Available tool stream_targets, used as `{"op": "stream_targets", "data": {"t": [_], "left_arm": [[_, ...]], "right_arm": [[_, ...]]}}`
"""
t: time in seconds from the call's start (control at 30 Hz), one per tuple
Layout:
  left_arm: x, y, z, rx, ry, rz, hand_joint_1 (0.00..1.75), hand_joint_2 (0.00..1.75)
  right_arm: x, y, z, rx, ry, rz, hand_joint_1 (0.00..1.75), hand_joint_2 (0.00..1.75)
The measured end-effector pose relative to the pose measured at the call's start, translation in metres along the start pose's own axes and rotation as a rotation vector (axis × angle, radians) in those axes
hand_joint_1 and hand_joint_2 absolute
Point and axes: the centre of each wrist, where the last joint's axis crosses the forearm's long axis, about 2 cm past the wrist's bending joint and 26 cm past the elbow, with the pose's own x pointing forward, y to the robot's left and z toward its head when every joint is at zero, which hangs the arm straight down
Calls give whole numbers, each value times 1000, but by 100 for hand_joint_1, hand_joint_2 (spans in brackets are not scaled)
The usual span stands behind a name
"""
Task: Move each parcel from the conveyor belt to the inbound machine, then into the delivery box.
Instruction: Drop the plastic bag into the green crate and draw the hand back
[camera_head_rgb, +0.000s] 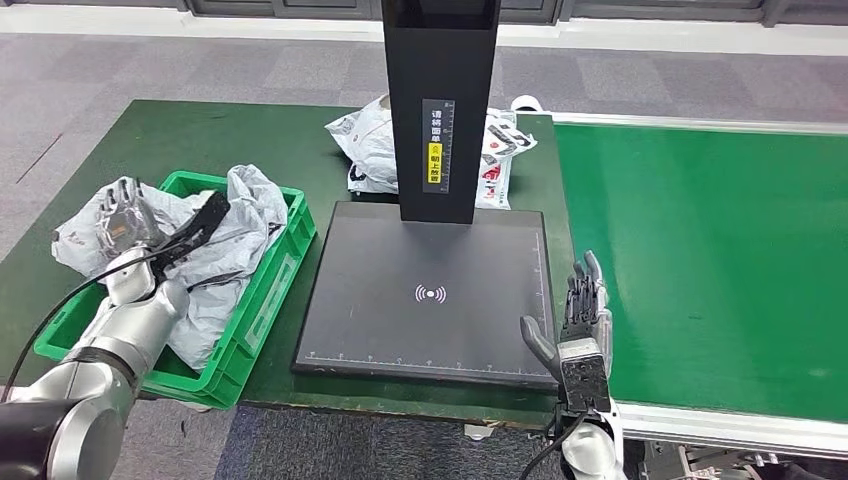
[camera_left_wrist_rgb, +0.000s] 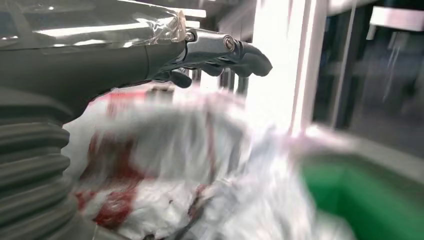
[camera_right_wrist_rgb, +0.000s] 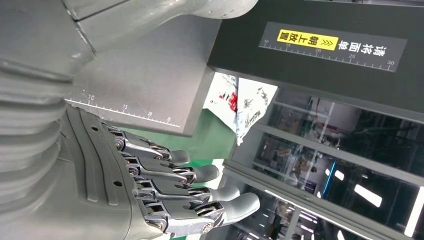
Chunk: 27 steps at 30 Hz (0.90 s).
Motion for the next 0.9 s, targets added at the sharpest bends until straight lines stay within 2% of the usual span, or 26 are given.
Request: {"op": "stream_targets", "data": {"t": [0.1, 0.27, 0.4, 0.5, 0.6, 0.73, 0.9], "left_arm": [[2, 12, -6, 101, -76, 153, 0, 0], [18, 44, -17, 286, -231, 467, 0, 0], [35, 50, -8, 370, -267, 770, 0, 0], [52, 47, 8, 378, -252, 937, 0, 0], [67, 47, 22, 383, -283, 973, 0, 0], [83, 47, 36, 350, -321, 1114, 0, 175], [113, 47, 62, 148, -498, 1364, 0, 175]], "right_arm": [[1, 0, -1, 4, -2, -7, 0, 175], [2, 0, -7, 2, -10, -27, 0, 175], [-2, 2, -17, -11, -24, -45, 0, 0], [-6, 3, -25, -11, -37, -46, 0, 0], [-9, 4, -32, -8, -40, -39, 0, 0], [-12, 5, -39, -18, -37, -40, 0, 0], [-13, 6, -46, -16, -42, -39, 0, 0]]}}
